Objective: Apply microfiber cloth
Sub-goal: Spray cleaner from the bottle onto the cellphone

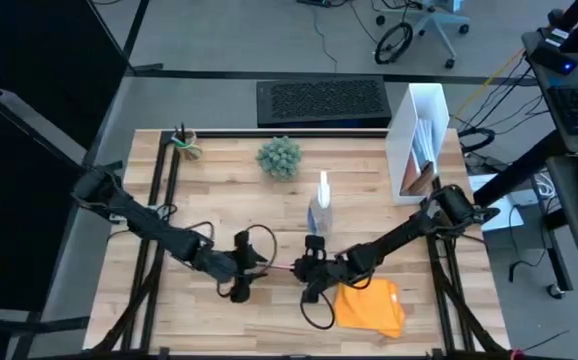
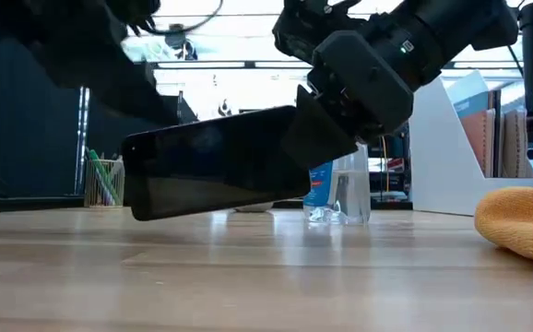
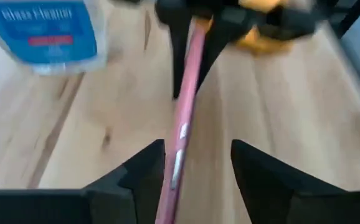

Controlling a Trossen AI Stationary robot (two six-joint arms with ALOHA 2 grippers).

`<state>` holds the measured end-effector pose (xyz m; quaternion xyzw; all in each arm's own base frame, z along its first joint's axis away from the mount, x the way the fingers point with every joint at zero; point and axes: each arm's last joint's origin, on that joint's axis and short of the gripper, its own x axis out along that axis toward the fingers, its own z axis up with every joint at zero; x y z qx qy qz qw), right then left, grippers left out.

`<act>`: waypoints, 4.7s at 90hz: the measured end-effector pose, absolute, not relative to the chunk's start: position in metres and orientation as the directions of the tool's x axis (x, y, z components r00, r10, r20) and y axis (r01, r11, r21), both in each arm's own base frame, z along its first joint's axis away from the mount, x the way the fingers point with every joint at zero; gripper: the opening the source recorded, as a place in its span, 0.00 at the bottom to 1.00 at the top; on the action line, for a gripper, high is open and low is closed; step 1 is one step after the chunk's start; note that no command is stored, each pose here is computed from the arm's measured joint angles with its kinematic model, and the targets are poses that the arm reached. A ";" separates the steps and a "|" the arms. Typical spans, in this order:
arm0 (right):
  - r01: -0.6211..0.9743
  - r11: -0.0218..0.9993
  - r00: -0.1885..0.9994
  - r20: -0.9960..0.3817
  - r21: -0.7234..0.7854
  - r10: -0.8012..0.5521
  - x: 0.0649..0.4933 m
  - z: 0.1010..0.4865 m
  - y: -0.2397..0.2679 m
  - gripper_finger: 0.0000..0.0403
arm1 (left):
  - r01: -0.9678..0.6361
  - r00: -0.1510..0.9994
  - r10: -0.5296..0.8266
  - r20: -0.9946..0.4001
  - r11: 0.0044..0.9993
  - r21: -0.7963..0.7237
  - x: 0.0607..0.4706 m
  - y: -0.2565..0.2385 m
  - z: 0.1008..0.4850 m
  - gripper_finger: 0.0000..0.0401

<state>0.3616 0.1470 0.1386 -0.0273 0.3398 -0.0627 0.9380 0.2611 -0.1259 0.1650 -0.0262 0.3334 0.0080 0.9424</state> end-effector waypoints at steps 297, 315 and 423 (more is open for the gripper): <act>-0.325 0.506 0.909 0.117 0.799 0.400 0.303 0.204 0.112 0.05 | 0.208 0.930 0.302 -0.208 0.033 0.978 0.276 -0.201 0.264 0.23; -0.364 0.520 0.906 0.164 0.773 0.390 0.300 0.216 0.110 0.05 | 0.129 0.904 0.392 -0.169 0.126 0.984 0.269 -0.205 0.265 0.23; -0.234 0.971 0.942 0.255 0.039 0.217 0.289 0.246 0.100 0.05 | -0.143 0.984 0.133 -0.122 0.987 -0.070 0.336 -0.144 0.266 0.23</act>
